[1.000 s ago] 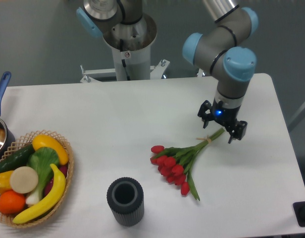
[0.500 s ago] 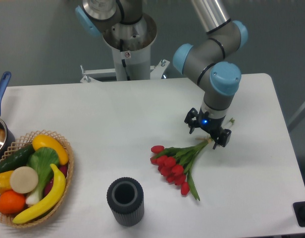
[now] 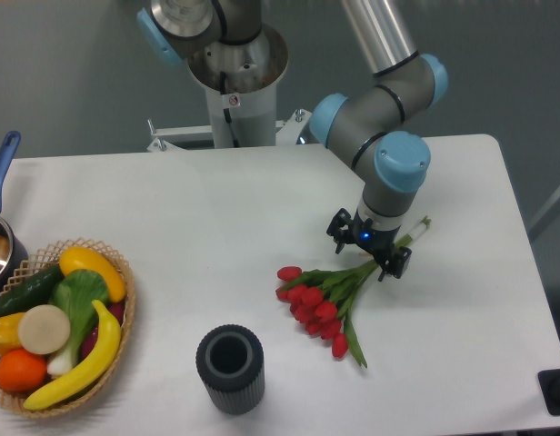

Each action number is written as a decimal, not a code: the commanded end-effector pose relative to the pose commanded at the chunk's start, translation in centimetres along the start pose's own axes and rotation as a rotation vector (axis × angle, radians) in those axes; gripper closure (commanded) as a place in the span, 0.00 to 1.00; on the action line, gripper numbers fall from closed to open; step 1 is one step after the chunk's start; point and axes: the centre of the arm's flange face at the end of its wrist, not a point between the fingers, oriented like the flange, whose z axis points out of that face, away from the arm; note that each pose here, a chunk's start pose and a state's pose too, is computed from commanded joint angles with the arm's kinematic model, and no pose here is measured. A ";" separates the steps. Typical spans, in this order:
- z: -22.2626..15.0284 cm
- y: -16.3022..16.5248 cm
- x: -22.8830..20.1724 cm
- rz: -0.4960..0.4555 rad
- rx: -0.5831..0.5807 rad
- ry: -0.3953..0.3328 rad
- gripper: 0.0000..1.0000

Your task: Pick up the flowers from the table

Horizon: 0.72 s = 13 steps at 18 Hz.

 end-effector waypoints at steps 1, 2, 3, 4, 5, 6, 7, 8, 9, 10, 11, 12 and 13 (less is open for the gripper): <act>0.3 0.1 -0.1 0.000 -0.001 0.003 0.00; 0.2 0.0 -0.2 0.003 0.000 0.002 0.00; 0.4 0.0 -0.3 0.006 0.000 0.002 0.00; 0.4 0.0 -0.6 0.006 -0.001 0.000 0.00; 0.6 -0.1 -0.5 0.009 -0.001 0.003 0.00; 0.7 -0.1 -0.6 0.009 -0.002 0.003 0.00; 0.7 -0.1 -0.6 0.018 -0.002 0.003 0.04; 0.7 0.0 -0.6 0.033 -0.003 0.004 0.18; 0.9 0.1 -0.5 0.045 -0.003 0.007 0.32; 0.9 0.1 -0.5 0.050 -0.003 0.007 0.40; 0.8 0.1 -0.5 0.048 -0.003 0.005 0.50; 0.8 0.1 -0.5 0.048 -0.004 0.005 0.60; 0.9 0.1 -0.5 0.048 -0.005 0.008 0.64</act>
